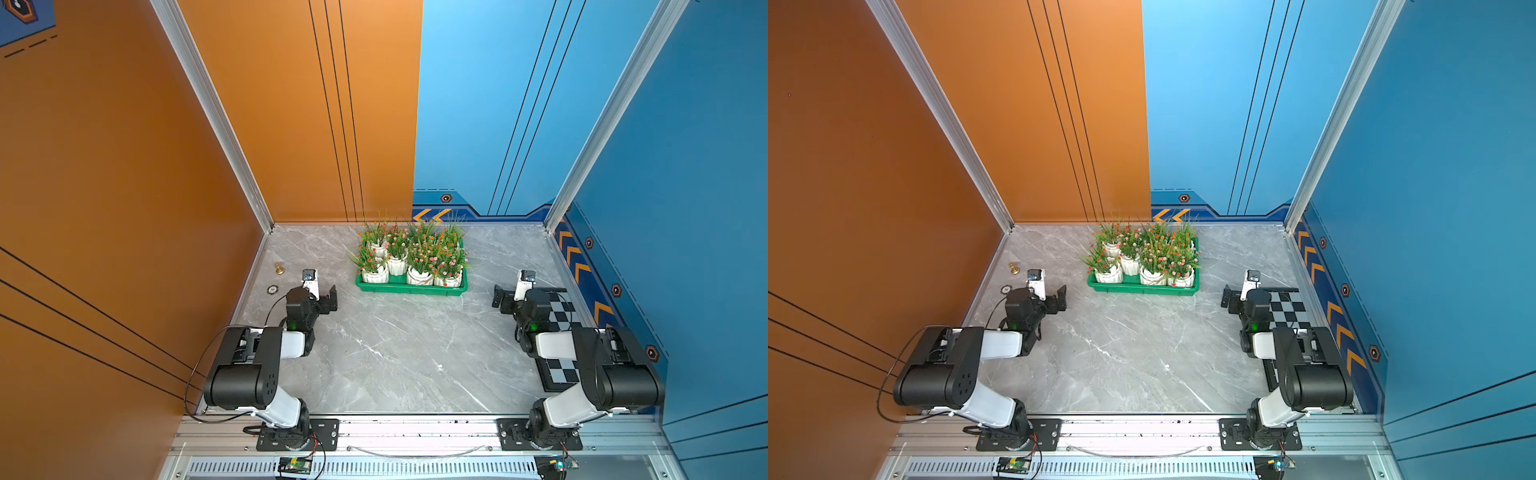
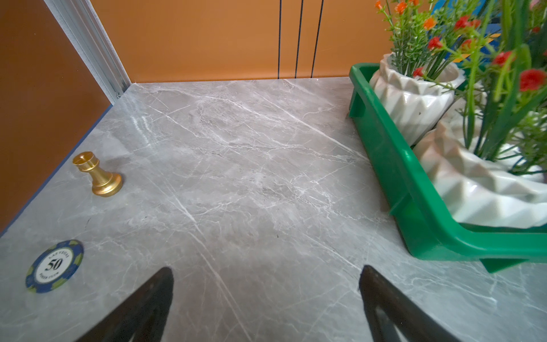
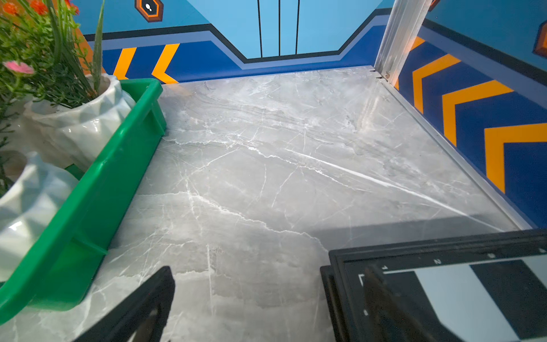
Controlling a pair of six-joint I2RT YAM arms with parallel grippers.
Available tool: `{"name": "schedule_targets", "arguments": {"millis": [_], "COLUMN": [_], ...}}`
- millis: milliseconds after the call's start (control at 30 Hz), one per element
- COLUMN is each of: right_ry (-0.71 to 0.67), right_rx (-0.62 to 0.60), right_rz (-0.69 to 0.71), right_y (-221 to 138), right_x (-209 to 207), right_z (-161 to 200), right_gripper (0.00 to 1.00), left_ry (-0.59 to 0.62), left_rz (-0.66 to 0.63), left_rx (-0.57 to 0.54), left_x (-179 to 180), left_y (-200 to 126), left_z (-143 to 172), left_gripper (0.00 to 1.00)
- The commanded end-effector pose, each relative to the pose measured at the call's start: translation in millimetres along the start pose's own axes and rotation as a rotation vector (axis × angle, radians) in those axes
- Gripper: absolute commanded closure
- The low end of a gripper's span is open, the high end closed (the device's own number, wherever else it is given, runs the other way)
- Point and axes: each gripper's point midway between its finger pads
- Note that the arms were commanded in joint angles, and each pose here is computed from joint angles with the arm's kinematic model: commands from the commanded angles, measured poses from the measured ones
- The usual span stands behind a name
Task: Put the potted gypsophila into the storage box
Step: Reset both arms
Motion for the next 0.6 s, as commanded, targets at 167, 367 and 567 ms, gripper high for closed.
{"name": "schedule_targets", "arguments": {"millis": [167,367,567], "right_ry": [-0.016,-0.015,-0.015], "right_rx": [-0.036,-0.035,-0.036], "right_rz": [0.016,0.015,0.016], "right_y": [-0.1,-0.3,-0.2], "right_x": [-1.5,-1.3,-1.5], "right_z": [-7.3,-7.3,-7.3], "right_gripper": [0.0,0.0,0.0], "left_ry": [0.006,0.007,0.008], "left_rz": [-0.012,-0.012,-0.012], "left_rx": [0.0,0.001,0.001], "left_x": [-0.4,-0.3,-0.6], "left_y": [-0.5,-0.1,-0.5], "left_z": [3.1,3.2,3.1], "left_gripper": [0.02,0.02,0.02]}}
Point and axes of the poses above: each gripper's point midway between its finger pads, its own y axis out along the fingers, its own x axis along the line the jaws close on, z = x × y, and after that the axes turned 11 degrees about y, right-handed
